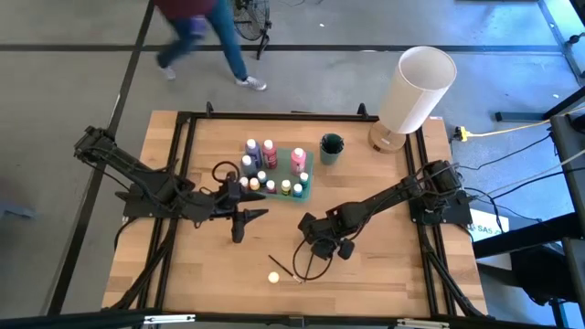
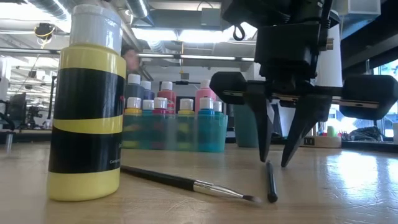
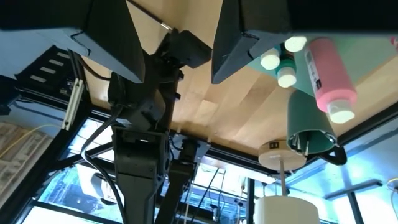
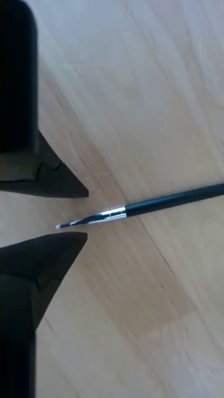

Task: Pick & Place Paint Supplies
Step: Put the black paint brush into the dark green cup, then put the small yellow bottle into the green bin

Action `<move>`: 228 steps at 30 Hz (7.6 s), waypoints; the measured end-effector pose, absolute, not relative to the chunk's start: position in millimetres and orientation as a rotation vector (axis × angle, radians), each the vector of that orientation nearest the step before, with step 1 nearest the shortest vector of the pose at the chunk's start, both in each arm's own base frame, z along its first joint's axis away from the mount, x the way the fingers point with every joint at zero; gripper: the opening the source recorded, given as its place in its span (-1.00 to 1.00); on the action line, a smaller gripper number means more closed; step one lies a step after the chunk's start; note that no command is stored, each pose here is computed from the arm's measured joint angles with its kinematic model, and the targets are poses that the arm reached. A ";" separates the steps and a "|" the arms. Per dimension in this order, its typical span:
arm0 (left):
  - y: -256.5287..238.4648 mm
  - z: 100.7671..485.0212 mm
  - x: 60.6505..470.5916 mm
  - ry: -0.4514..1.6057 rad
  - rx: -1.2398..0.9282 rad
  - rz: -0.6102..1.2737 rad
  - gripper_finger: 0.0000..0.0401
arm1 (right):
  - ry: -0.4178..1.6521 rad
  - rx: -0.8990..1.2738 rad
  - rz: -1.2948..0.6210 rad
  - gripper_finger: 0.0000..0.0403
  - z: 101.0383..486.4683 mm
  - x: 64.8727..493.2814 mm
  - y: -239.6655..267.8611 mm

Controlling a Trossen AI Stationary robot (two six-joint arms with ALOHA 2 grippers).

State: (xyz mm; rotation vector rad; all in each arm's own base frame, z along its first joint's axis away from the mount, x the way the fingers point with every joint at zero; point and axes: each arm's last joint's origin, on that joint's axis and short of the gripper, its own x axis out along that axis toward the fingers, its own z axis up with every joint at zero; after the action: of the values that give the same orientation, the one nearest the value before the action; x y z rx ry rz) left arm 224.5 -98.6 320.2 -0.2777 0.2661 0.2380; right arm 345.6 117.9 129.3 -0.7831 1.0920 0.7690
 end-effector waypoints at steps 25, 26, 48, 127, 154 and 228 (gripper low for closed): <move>-102.0 320.5 222.4 0.256 -0.272 0.251 -0.09 | 1.152 -0.709 0.771 -0.57 121.3 350.3 109.1; -102.0 320.5 222.4 0.256 -0.271 0.251 -0.09 | 1.154 -0.710 0.770 -0.57 121.2 350.3 109.1; -105.7 320.5 220.6 0.256 -0.274 0.240 -0.09 | 1.207 -0.593 0.682 -0.99 121.1 349.5 108.6; -116.5 332.8 195.0 0.218 -0.070 0.239 -0.09 | 1.718 -1.522 -0.375 -1.00 323.8 247.3 -7.4; -115.8 332.2 195.2 0.218 -0.034 0.269 -0.09 | 1.931 -1.835 -0.180 -1.00 293.5 282.4 -26.0; -119.6 321.9 198.3 0.290 -0.019 0.219 -0.09 | 1.684 -1.673 -0.414 -0.42 256.1 317.0 4.3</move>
State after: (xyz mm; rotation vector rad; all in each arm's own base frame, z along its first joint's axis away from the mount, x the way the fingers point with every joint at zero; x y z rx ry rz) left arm 198.3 -119.6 321.9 -0.0194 0.2903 0.2193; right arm 317.0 4.3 256.1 -1.6726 1.6845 -0.4140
